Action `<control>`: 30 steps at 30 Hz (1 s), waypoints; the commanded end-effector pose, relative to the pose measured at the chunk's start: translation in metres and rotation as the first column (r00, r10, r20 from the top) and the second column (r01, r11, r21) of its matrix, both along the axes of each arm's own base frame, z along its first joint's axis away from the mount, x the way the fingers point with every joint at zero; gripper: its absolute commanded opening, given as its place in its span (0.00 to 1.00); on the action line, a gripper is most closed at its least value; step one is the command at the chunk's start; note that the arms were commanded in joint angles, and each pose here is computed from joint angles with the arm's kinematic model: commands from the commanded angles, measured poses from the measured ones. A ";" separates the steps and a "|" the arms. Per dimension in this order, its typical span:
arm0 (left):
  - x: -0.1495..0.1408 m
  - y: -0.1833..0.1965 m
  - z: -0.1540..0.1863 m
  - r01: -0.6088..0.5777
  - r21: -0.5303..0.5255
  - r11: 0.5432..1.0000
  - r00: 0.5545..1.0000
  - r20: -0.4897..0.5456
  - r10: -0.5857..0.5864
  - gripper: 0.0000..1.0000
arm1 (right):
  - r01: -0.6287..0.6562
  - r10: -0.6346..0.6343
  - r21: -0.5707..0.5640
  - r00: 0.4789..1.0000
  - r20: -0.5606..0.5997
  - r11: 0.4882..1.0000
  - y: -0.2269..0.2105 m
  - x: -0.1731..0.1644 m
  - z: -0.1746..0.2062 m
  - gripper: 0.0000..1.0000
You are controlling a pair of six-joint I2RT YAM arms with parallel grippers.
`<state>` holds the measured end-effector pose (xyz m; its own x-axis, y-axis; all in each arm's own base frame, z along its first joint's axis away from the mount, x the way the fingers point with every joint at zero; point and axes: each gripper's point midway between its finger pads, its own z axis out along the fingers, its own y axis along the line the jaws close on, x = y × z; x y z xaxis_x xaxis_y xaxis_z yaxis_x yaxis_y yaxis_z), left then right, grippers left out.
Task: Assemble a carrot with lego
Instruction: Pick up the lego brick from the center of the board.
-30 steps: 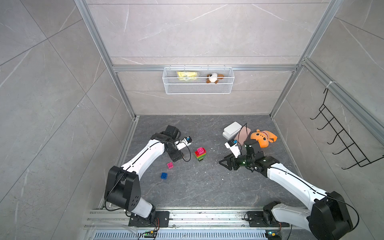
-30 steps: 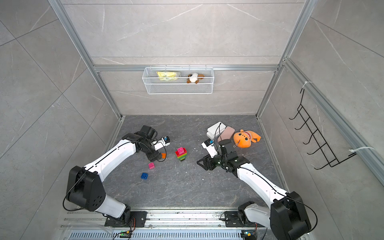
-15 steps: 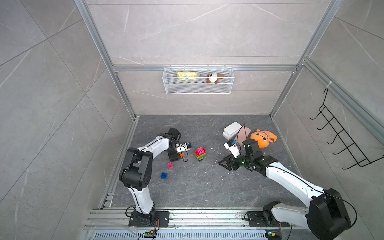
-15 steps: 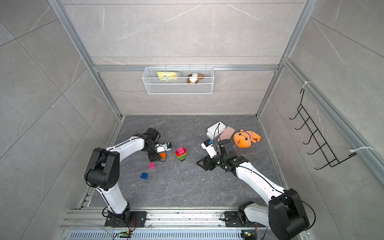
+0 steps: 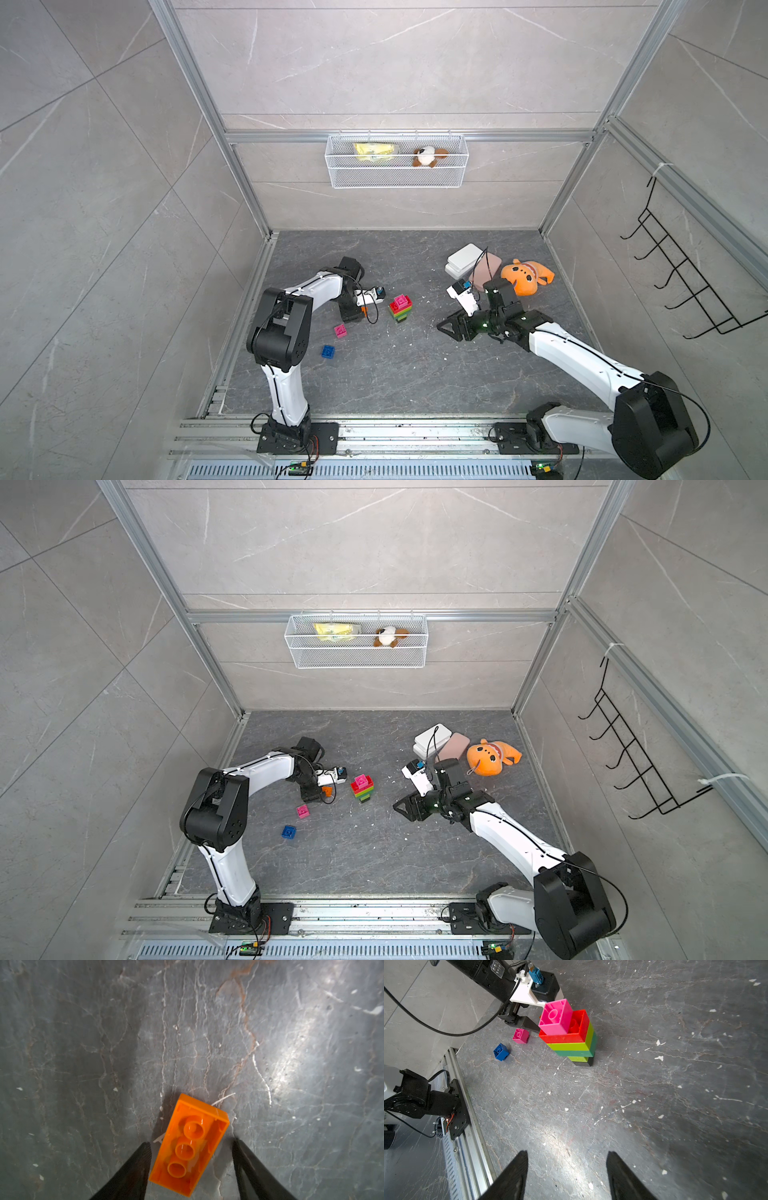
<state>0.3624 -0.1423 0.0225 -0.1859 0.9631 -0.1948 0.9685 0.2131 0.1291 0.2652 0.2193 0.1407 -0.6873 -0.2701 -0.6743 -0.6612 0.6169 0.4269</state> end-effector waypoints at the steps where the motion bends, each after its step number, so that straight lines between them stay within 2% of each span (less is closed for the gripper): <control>1: 0.003 -0.010 0.003 0.019 -0.051 0.999 1.000 -0.017 -0.020 0.61 | -0.005 0.005 -0.018 1.000 -0.001 1.000 0.000 -0.001 -0.002 0.63; 5: 0.000 -0.010 0.000 0.013 -0.051 0.999 0.999 -0.046 -0.015 0.54 | 0.002 -0.002 -0.023 1.000 -0.006 1.000 -0.001 -0.002 -0.004 0.63; 7: -0.004 -0.008 -0.002 0.009 -0.042 0.999 0.998 -0.064 -0.012 0.47 | 0.002 -0.002 -0.028 1.000 -0.006 1.000 -0.002 -0.002 -0.005 0.63; 13: -0.010 0.002 -0.001 -0.023 -0.022 0.999 0.995 -0.096 0.020 0.41 | 0.003 -0.004 -0.033 1.000 -0.009 0.999 -0.003 -0.002 -0.006 0.63; 19: -0.009 -0.002 0.009 -0.055 -0.065 0.996 0.995 -0.087 0.049 0.33 | 0.008 -0.008 -0.036 1.000 -0.016 0.999 -0.003 -0.001 -0.008 0.63; 23: -0.002 -0.011 0.036 -0.100 -0.132 0.986 0.994 -0.059 0.093 0.28 | 0.014 -0.015 -0.044 1.000 -0.008 0.999 -0.004 0.000 -0.005 0.63; 26: 0.000 -0.021 0.073 -0.149 -0.217 0.965 0.989 -0.039 0.144 0.24 | 0.021 -0.022 -0.048 1.000 -0.006 0.999 -0.006 0.000 -0.001 0.63; 30: 0.001 -0.032 0.128 -0.282 -0.340 0.897 0.957 -0.035 0.287 0.21 | 0.030 -0.031 -0.052 1.000 -0.004 0.998 -0.006 0.002 0.005 0.63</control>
<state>0.3642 -0.1592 0.0854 -0.3639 0.8586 -0.3611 0.9128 0.4059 0.0451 0.2640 0.2125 0.1330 -0.7115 -0.2795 -0.6448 -0.6334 0.6523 0.4162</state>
